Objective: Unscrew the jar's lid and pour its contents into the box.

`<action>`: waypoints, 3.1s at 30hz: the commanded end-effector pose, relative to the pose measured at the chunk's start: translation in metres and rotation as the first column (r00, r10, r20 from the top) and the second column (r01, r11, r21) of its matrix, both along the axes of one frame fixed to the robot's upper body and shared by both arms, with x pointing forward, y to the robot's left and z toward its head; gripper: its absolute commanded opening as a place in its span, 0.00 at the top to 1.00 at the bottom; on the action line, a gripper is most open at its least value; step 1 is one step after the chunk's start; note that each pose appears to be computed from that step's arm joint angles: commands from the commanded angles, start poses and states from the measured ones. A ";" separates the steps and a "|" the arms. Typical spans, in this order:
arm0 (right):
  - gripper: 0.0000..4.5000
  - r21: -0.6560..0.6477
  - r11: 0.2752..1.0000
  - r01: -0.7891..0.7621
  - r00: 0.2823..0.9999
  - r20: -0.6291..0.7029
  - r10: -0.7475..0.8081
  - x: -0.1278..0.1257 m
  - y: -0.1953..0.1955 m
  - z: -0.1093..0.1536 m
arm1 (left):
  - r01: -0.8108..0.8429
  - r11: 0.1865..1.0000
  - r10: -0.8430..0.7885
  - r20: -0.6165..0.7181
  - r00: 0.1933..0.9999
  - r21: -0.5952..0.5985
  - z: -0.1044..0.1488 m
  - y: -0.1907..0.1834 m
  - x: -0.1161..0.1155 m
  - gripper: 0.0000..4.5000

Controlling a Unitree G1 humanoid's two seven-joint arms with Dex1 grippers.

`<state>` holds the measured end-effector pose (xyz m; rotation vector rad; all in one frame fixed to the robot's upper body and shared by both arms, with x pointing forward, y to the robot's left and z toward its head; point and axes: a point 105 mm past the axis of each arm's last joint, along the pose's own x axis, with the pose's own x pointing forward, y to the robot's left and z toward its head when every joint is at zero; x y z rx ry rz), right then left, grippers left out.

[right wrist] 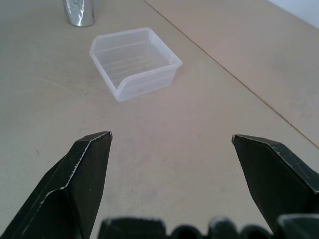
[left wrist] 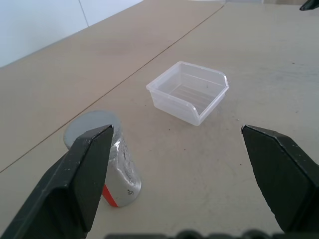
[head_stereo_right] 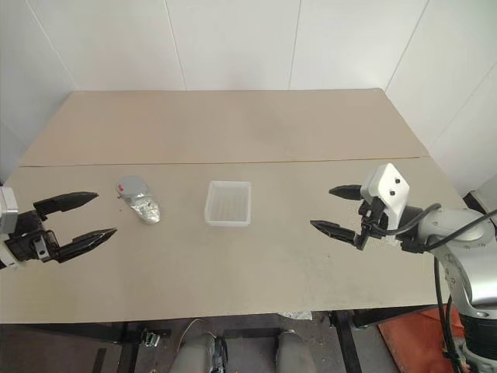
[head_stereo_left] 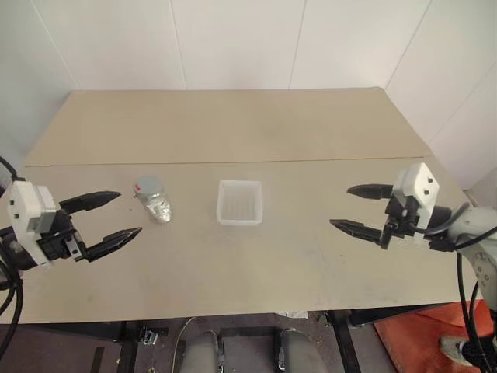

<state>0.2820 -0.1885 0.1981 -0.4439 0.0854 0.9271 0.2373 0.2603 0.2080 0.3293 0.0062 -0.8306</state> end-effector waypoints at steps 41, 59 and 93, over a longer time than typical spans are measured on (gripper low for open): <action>0.00 0.014 0.978 -0.209 0.965 0.165 0.204 -0.009 0.066 0.037 | -0.068 0.997 0.068 -0.005 0.998 -0.034 -0.044 0.014 0.100 0.01; 0.00 0.059 0.979 -0.196 0.955 0.238 0.177 -0.011 0.068 0.056 | -0.103 0.979 0.116 0.068 0.991 -0.177 -0.043 -0.013 0.139 0.50; 0.20 0.291 0.876 -0.386 0.923 0.120 0.367 0.033 0.204 0.096 | 0.611 0.792 -0.609 0.072 0.790 -0.006 0.036 -0.153 0.088 0.56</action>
